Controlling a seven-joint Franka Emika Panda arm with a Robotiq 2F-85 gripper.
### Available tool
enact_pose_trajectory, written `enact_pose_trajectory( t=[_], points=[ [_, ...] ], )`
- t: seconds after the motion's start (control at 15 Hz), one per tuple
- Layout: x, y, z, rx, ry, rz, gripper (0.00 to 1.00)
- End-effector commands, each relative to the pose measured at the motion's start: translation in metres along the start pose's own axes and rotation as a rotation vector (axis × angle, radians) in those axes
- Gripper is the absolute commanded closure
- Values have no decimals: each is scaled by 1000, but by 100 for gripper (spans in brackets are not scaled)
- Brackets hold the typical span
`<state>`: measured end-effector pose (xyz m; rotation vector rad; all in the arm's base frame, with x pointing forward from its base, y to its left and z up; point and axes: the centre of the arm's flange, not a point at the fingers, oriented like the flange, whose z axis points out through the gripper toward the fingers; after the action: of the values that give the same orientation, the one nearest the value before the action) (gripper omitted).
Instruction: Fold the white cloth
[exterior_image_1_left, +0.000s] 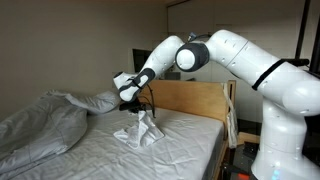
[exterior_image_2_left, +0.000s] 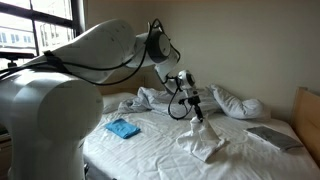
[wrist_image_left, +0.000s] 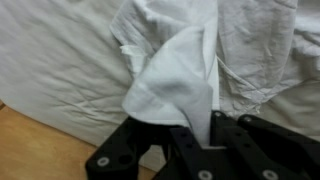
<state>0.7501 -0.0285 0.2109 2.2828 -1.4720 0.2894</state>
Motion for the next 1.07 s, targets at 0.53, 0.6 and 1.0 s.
enact_pose_trajectory(
  t=[0.53,0.6,1.0],
  points=[
    [3,-103,0,91,50,-139,97],
    [-2,-111,4,96,41,-159,97],
    [-21,-141,23,88,25,-204,97]
  ],
)
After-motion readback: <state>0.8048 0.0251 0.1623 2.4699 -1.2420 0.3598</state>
